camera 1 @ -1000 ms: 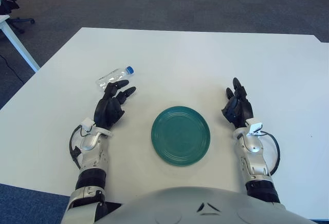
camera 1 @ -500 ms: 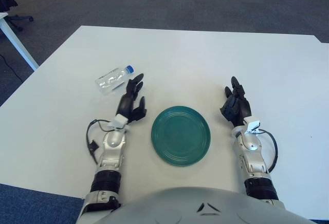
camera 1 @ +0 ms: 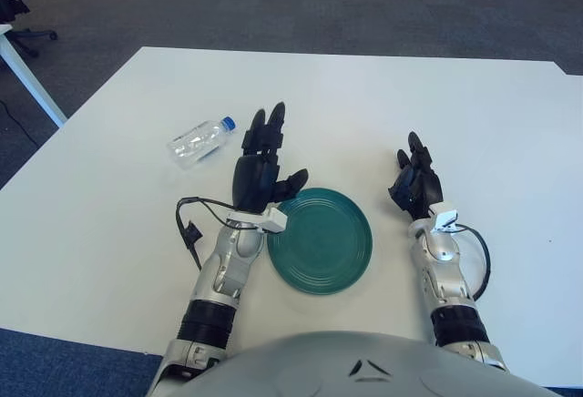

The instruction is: Put the bottle into the plate.

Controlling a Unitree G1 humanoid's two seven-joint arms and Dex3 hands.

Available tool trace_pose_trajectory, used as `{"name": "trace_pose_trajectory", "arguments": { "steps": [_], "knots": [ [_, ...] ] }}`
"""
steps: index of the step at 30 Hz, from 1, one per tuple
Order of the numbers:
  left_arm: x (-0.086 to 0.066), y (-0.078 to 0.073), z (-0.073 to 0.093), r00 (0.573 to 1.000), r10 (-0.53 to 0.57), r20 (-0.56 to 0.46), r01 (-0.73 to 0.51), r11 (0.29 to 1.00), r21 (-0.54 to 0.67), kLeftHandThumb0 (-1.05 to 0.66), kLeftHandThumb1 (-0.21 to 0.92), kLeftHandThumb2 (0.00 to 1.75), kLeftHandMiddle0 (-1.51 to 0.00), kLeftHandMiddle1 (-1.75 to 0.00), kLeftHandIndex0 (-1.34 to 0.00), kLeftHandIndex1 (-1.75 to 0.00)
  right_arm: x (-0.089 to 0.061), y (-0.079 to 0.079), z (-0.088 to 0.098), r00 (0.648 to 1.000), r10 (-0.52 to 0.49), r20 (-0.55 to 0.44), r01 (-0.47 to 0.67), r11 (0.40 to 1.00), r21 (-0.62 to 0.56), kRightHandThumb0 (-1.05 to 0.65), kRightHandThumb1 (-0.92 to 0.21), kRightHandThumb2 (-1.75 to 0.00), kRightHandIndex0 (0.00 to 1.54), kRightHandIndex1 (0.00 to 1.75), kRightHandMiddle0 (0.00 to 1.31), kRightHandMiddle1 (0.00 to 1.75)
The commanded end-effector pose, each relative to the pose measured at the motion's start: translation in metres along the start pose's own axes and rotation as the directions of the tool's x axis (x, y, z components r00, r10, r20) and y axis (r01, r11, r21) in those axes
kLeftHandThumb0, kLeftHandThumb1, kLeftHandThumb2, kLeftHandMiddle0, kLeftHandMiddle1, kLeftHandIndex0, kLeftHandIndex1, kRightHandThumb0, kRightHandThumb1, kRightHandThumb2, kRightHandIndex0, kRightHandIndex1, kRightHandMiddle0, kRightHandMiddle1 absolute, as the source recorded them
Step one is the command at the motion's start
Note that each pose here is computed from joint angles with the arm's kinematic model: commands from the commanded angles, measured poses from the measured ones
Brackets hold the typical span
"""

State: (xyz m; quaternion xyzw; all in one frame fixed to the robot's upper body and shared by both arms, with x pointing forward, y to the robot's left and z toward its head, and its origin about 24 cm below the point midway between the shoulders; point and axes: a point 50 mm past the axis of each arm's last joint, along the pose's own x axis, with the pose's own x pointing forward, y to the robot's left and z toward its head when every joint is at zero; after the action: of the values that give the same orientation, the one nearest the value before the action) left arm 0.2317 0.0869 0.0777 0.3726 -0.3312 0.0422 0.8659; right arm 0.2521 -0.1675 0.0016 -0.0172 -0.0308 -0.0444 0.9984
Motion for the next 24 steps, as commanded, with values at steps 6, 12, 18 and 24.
{"name": "trace_pose_trajectory", "arguments": {
  "steps": [6, 12, 18, 24],
  "knots": [
    [0.015, 0.014, 0.023, 0.969, 0.083, 0.231, -0.091, 0.996, 0.024, -1.04, 0.92, 0.95, -0.05, 0.00, 0.00, 0.00, -0.012, -0.006, -0.050, 0.970, 0.000, -0.245, -0.005, 1.000, -0.019, -1.05, -0.92, -0.99, 0.00, 0.00, 0.03, 0.03],
    [0.018, 0.015, 0.023, 0.971, 0.070, 0.227, -0.070, 0.998, -0.008, -1.04, 0.92, 0.95, -0.04, 0.00, 0.00, 0.00, -0.011, -0.008, -0.054, 0.967, 0.002, -0.255, -0.007, 1.000, -0.022, -1.05, -0.92, -0.99, 0.00, 0.00, 0.03, 0.04],
    [0.028, 0.016, 0.023, 0.971, 0.072, 0.226, -0.072, 0.997, -0.004, -1.05, 0.92, 0.97, -0.03, 0.00, 0.00, 0.00, -0.012, -0.009, -0.057, 0.965, 0.002, -0.263, -0.008, 1.000, -0.020, -1.05, -0.92, -0.98, 0.00, 0.00, 0.02, 0.04],
    [0.048, 0.020, 0.012, 0.973, 0.057, 0.222, -0.076, 0.994, 0.078, -1.05, 0.92, 0.94, -0.02, 0.00, 0.00, 0.00, -0.013, -0.013, -0.061, 0.960, 0.000, -0.279, -0.007, 1.000, -0.025, -1.05, -0.92, -0.98, 0.00, 0.00, 0.02, 0.05]
  ]
}}
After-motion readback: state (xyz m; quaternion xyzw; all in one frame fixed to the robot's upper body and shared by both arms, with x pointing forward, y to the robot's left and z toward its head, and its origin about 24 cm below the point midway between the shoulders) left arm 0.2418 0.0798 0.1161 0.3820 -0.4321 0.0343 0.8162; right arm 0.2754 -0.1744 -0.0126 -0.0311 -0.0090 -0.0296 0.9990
